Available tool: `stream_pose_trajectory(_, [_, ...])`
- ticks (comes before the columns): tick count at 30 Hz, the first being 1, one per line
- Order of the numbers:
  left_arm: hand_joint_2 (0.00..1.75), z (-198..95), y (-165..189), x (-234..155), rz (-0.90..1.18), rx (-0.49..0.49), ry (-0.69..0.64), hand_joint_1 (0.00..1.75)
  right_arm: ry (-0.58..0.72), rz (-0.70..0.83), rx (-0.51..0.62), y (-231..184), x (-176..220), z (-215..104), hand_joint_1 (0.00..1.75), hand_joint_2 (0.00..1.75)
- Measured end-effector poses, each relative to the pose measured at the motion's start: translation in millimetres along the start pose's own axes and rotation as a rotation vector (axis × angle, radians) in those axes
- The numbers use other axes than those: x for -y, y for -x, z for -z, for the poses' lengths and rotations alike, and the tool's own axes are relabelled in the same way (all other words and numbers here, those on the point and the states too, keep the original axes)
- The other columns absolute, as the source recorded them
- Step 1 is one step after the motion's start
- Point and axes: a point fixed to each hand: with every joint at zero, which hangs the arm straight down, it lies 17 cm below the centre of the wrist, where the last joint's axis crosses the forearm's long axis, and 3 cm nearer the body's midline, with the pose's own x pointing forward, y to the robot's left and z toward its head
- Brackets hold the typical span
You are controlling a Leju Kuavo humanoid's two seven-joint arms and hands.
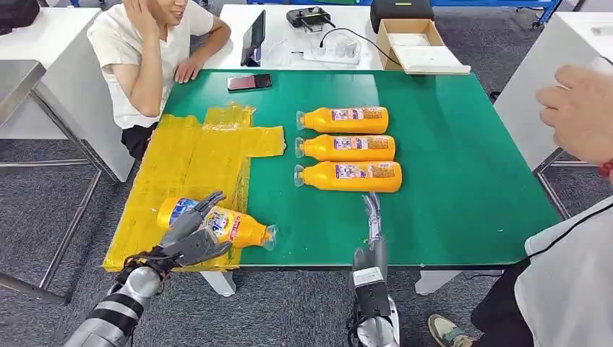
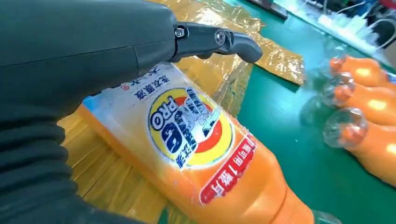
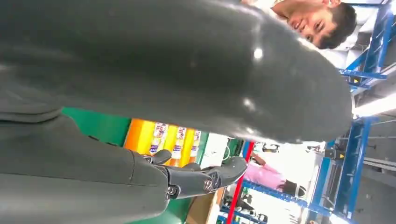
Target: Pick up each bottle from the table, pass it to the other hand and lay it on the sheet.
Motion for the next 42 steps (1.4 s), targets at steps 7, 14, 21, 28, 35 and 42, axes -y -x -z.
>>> stream_pose_trajectory(7, [0.00, -14, -39, -11, 0.015, 0.085, -0.215, 0.00, 0.058, -0.024, -0.001, 0, 23, 0, 0.00, 0.00])
stream_pose_trajectory(14, [0.00, 8, -97, -4, -0.050, 0.154, -0.335, 0.00, 0.163, -0.053, -0.019, 6, 65, -6, 0.00, 0.00])
stream_pose_trajectory(21, [0.00, 13, -118, 9, -0.083, 0.194, -0.312, 0.00, 0.192, -0.070, -0.022, 7, 79, -7, 0.00, 0.00])
stream_pose_trajectory(28, [1.75, 11, -134, 7, -0.169, 0.239, -0.323, 0.00, 0.200, -0.075, -0.020, 6, 83, -7, 0.00, 0.00])
stream_pose_trajectory(35, [1.75, 11, -152, -14, -0.240, 0.273, -0.428, 0.00, 0.207, -0.080, -0.018, 6, 85, -6, 0.00, 0.00])
stream_pose_trajectory(42, [1.75, -27, -194, -57, -0.319, 0.430, -0.701, 0.00, 0.248, -0.237, 0.023, -4, 98, -8, 0.00, 0.00])
